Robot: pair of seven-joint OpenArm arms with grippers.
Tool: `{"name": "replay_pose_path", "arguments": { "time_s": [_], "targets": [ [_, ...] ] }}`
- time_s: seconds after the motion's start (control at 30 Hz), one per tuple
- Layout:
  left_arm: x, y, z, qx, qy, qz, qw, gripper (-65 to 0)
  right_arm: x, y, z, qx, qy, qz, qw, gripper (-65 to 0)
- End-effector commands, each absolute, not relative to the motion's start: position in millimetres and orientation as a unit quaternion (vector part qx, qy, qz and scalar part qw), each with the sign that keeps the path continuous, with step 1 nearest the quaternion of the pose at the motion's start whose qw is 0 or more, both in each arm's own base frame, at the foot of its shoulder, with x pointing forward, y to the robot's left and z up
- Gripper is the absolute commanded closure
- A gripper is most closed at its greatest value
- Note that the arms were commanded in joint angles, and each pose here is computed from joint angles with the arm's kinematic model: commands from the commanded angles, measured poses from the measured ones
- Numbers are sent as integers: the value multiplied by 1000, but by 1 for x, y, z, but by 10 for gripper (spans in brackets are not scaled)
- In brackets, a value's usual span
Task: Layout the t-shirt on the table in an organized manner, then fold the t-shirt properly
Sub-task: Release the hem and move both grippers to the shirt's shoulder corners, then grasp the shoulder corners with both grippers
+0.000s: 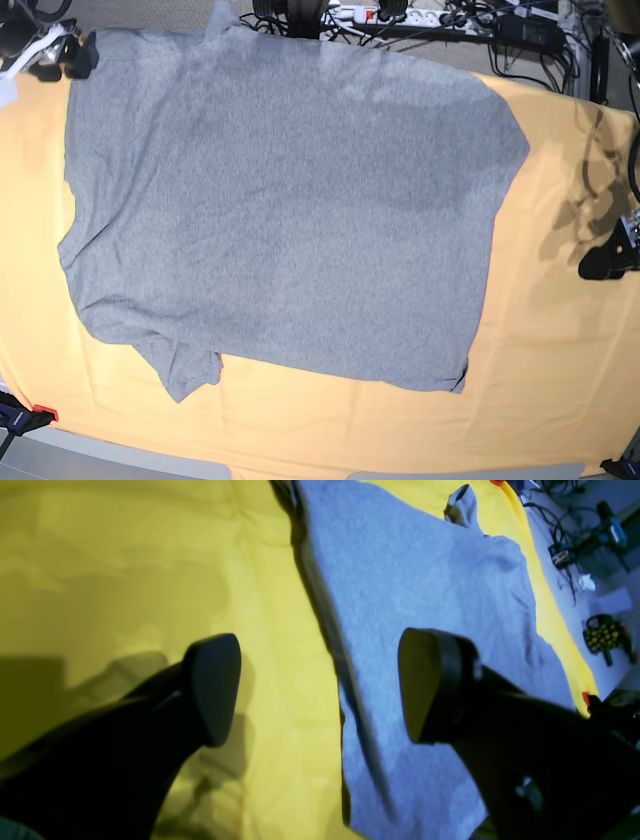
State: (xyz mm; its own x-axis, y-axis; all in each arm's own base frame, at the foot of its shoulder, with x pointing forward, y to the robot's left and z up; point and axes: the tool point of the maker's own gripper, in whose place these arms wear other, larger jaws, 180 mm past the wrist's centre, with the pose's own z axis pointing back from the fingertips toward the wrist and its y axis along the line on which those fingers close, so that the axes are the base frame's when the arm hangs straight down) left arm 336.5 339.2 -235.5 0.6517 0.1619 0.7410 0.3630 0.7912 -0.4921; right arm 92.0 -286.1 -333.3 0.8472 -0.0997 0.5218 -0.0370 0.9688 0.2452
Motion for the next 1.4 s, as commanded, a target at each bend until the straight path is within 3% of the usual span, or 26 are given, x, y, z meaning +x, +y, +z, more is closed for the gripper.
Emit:
{"name": "replay_pose_path", "arguments": {
  "time_s": [0.0,0.6,1.0,1.37],
  "targets": [
    [339,346,-218,-310,-435,-66,843,-494,92,-286,-327,123,-286,-11,950,-377],
    [322,346,-242,-313,-404,-54,858,-494,72,-305,-344,65,-254,-72,962,-377],
    [322,345,-243,-314,-404,-53,857,-494,52,-290,-386,128,-233,-145,953,-377],
    [322,345,-243,-315,-404,-53,857,-494,56,-256,-372,229,-249,-118,934,-377]
  ]
}}
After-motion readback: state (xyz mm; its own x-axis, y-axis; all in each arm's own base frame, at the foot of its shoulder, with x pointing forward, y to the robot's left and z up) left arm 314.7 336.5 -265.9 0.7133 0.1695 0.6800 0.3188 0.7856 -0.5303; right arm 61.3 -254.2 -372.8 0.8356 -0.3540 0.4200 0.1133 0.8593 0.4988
